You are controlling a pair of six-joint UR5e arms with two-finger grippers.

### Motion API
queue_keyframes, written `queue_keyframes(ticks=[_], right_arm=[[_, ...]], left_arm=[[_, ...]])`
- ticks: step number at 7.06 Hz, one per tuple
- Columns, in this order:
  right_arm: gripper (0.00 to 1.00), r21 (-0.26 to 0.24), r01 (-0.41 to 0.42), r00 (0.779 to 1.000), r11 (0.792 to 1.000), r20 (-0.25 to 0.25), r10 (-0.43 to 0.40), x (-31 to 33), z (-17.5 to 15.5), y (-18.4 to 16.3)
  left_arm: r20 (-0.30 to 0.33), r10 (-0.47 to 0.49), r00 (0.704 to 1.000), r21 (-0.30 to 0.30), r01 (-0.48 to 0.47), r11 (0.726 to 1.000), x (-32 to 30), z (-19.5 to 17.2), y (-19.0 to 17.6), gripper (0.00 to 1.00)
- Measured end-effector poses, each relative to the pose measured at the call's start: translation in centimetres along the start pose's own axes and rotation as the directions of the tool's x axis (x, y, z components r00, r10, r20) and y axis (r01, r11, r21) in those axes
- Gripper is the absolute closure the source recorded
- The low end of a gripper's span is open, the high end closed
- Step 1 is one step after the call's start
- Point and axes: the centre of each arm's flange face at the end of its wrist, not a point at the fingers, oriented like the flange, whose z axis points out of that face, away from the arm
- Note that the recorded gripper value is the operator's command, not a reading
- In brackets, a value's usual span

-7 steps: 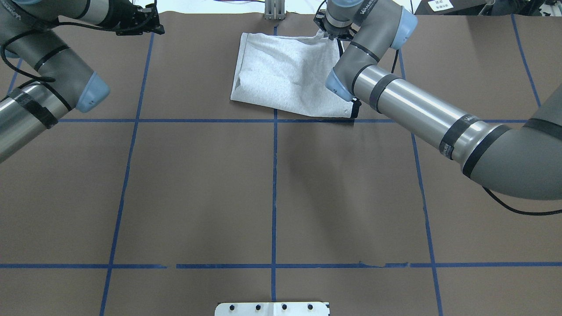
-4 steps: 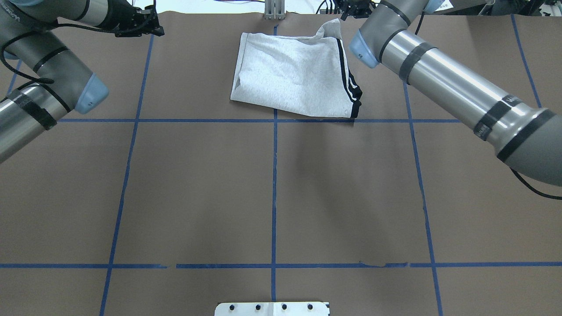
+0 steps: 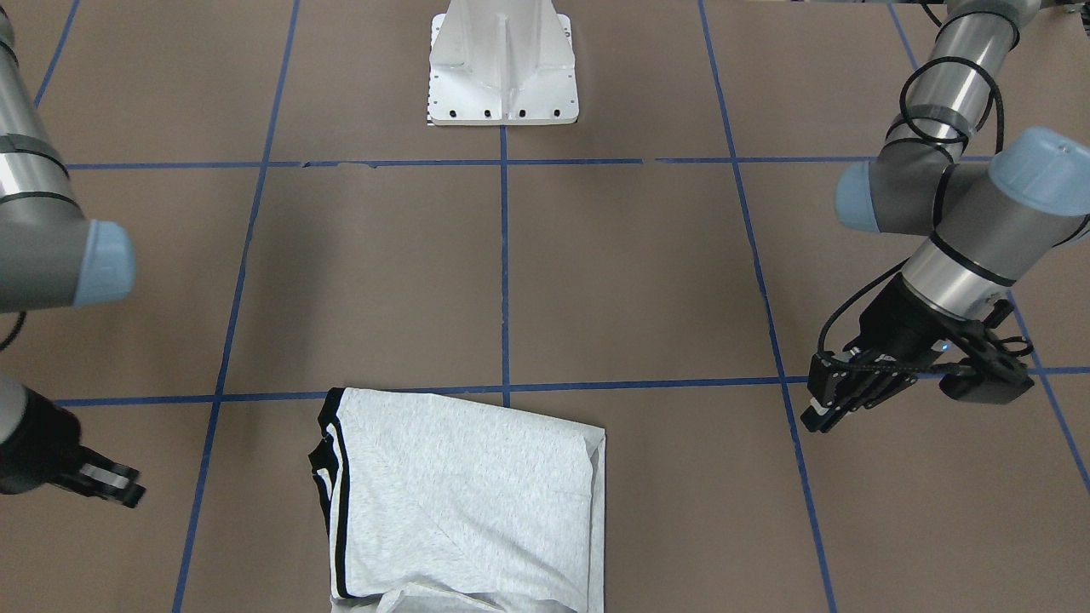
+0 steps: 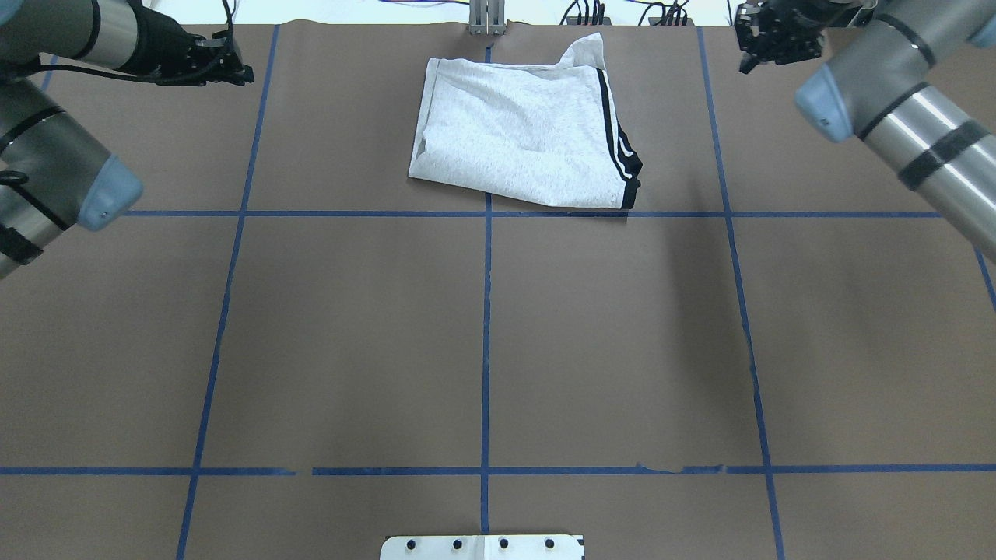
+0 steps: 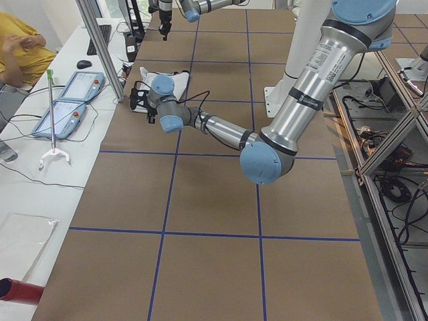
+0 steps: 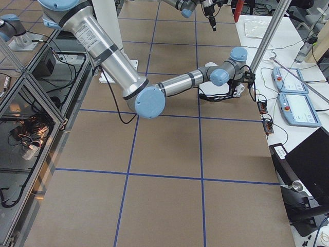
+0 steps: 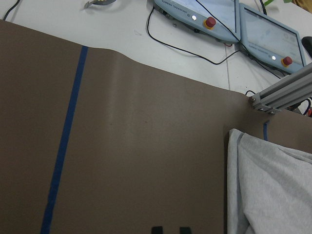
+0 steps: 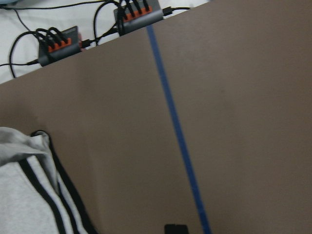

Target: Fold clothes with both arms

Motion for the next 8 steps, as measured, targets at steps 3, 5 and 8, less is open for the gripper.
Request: queue_keyframes(ticks=[3,5,8], right_arm=[[0.00,-0.043,0.154,0.986,0.987,-0.063,-0.157,13.1,-6.5,2.3],[0.00,-0.085,0.275,0.954,0.958,-0.099,-0.283,20.9,-9.4,7.3],[0.00,-0.136,0.326,0.934,0.935,-0.108,-0.341,28.1,-11.2,15.2]], left_arm=[[0.147,0.283,0.948,-0.105,-0.269,0.957,-3.4,-8.5,4.4,0.63],[0.229,0.451,0.862,-0.196,-0.414,0.889,-9.3,-14.2,5.2,0.41],[0.283,0.548,0.787,-0.283,-0.478,0.832,-19.1,-20.1,5.8,0.00]])
